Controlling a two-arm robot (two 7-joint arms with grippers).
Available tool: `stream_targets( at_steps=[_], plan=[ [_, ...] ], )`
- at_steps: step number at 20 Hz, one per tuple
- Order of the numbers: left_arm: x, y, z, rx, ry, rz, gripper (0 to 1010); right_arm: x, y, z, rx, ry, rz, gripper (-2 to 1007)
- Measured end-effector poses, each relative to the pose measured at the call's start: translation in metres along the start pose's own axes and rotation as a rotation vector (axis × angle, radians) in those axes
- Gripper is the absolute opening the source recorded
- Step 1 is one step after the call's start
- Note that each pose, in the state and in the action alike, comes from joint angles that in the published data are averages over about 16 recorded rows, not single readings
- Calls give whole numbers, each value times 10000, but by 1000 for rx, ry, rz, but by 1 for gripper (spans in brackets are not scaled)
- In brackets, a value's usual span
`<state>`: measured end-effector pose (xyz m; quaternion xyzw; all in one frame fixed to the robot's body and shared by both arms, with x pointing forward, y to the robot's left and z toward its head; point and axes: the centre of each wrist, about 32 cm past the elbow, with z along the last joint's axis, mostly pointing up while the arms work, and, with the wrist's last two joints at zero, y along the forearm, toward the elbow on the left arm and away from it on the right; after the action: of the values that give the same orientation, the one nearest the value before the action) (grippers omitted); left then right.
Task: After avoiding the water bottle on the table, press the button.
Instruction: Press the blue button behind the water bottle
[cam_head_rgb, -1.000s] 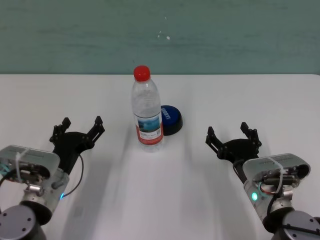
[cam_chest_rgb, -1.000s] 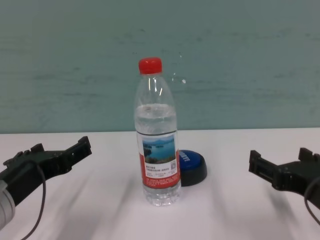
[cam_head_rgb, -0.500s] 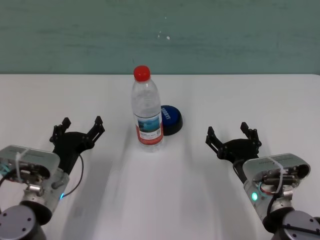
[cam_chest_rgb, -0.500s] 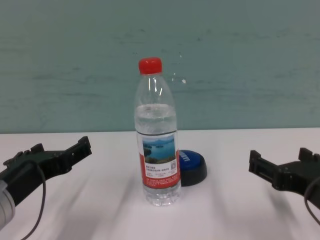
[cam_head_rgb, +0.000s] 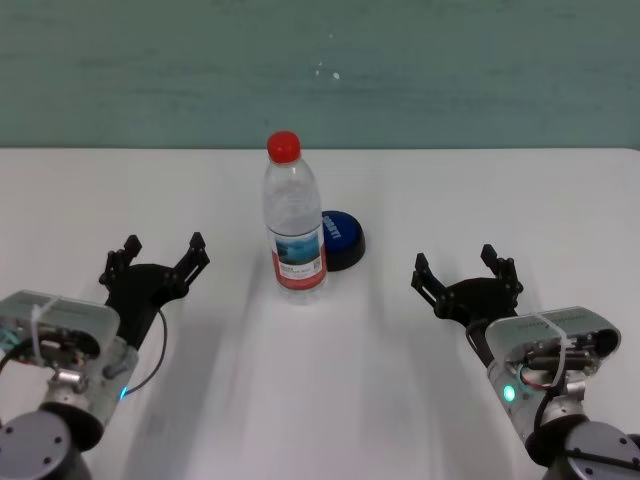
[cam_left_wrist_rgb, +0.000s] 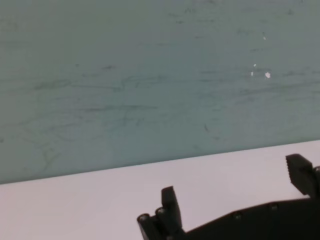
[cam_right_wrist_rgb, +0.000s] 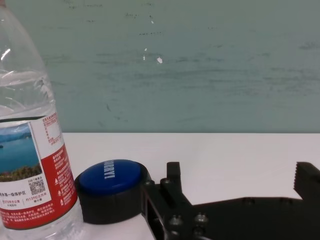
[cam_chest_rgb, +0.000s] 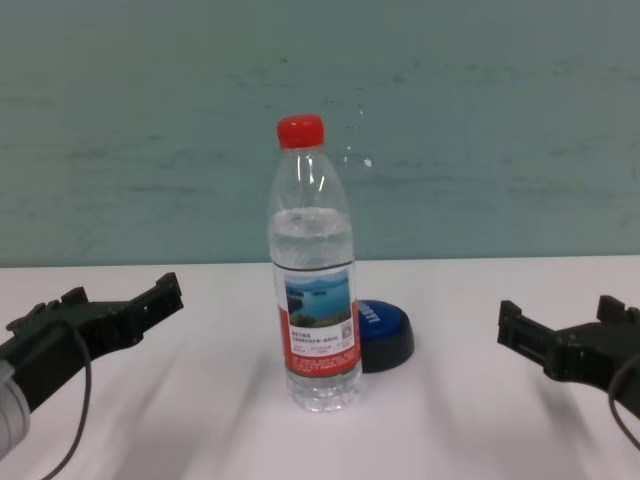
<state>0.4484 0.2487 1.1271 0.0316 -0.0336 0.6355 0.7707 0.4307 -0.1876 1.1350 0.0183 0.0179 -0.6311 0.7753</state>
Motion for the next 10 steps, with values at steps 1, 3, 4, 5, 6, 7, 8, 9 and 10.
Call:
stream_targets(
  at_steps=[1,3,4,5,6,7,8,9,10],
  plan=[
    [3,16,10,0,-4,0,1000,0,0,0,0,0,0,1004],
    [9,51,32,0,-14,0,1000,0,0,0,0,0,0,1004],
    [12,73,44,0,-19,0,1000,0,0,0,0,0,0,1004],
    [16,97,57,1,-24,0,1000,0,0,0,0,0,0,1004],
    [20,124,71,1,-30,0,1000,0,0,0,0,0,0,1004],
    [24,153,86,1,-37,0,1000,0,0,0,0,0,0,1004],
    [27,185,101,2,-44,-1,1000,0,0,0,0,0,0,1004],
    [30,218,117,2,-51,-3,1000,0,0,0,0,0,0,1004],
    [33,253,135,2,-59,-4,1000,0,0,0,0,0,0,1004]
  ],
)
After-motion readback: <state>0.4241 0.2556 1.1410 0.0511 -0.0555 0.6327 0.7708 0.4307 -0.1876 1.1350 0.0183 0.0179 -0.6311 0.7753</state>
